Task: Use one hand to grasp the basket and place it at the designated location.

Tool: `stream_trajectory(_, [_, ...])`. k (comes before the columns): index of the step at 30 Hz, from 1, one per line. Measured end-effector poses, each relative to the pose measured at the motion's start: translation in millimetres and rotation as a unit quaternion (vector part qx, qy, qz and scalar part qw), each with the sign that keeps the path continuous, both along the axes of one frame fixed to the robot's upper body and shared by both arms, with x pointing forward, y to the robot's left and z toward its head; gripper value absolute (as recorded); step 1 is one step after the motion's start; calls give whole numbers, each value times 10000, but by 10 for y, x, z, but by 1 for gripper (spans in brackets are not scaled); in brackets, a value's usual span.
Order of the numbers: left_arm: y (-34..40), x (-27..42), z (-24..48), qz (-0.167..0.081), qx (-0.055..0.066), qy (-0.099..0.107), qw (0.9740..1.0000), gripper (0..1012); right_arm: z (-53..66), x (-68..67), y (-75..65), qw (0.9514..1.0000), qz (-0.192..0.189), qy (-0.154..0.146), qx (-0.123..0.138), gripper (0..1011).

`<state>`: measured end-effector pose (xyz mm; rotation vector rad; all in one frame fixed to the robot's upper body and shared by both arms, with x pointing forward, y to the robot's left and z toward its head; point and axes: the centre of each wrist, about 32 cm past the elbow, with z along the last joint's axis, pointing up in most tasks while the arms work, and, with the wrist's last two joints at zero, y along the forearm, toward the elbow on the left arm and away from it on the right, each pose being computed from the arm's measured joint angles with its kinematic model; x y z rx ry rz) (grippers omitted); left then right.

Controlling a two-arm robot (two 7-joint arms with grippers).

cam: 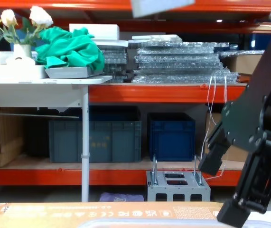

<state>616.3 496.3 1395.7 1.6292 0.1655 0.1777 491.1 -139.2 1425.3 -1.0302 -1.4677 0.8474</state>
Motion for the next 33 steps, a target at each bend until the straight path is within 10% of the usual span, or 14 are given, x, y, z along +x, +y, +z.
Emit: stream_trajectory(33, [0,0,0,-1,0,0,10000,0,-445,109,379,9985,30,245,-491,1000])
